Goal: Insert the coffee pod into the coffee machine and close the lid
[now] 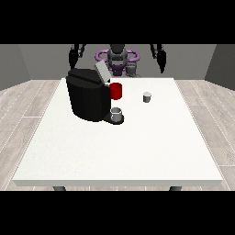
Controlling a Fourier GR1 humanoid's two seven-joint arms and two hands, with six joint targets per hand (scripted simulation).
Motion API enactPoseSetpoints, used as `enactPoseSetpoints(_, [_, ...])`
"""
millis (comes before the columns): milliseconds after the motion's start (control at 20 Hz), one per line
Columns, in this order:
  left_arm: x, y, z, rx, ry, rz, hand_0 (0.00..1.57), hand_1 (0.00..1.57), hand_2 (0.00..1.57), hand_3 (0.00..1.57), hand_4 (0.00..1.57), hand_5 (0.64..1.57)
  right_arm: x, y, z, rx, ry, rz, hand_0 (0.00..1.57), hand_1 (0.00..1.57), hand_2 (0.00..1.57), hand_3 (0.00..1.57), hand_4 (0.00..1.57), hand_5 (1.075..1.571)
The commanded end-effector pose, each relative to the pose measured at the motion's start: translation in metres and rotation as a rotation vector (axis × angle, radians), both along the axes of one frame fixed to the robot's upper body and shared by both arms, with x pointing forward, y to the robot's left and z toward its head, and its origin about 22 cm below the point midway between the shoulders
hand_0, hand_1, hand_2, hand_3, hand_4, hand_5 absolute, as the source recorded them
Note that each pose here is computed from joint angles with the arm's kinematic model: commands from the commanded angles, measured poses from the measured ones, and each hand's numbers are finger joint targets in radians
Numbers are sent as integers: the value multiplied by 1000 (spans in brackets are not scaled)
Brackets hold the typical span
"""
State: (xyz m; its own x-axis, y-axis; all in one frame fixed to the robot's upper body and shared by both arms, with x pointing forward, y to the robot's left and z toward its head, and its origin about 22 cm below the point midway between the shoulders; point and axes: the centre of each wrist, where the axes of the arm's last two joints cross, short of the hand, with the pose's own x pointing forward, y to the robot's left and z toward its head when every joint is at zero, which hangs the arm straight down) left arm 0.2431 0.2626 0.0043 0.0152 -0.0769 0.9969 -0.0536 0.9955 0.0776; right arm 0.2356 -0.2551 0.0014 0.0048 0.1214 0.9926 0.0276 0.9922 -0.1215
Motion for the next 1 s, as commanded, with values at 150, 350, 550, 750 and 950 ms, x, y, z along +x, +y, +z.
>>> enactPoseSetpoints(150, [-7,4,10,205,-28,-224,0,0,0,0,0,1571,4,-6,-13,24,38,-20,0,0,0,0,0,1571])
enactPoseSetpoints(350, [2,25,9,449,-73,-290,0,0,0,0,0,1571,16,-7,7,-89,-61,-115,0,0,0,0,0,1571])
enactPoseSetpoints(550, [27,37,28,557,-6,-265,0,0,0,0,0,1571,17,9,7,-107,-67,-77,0,0,0,0,0,1571])
enactPoseSetpoints(750, [59,41,52,595,25,-273,0,0,0,0,0,1571,29,27,8,-102,-114,-55,0,0,0,0,0,1571])
enactPoseSetpoints(950, [75,56,43,699,114,-218,0,0,0,0,0,1571,30,51,35,-124,-156,58,0,0,0,0,0,1571])
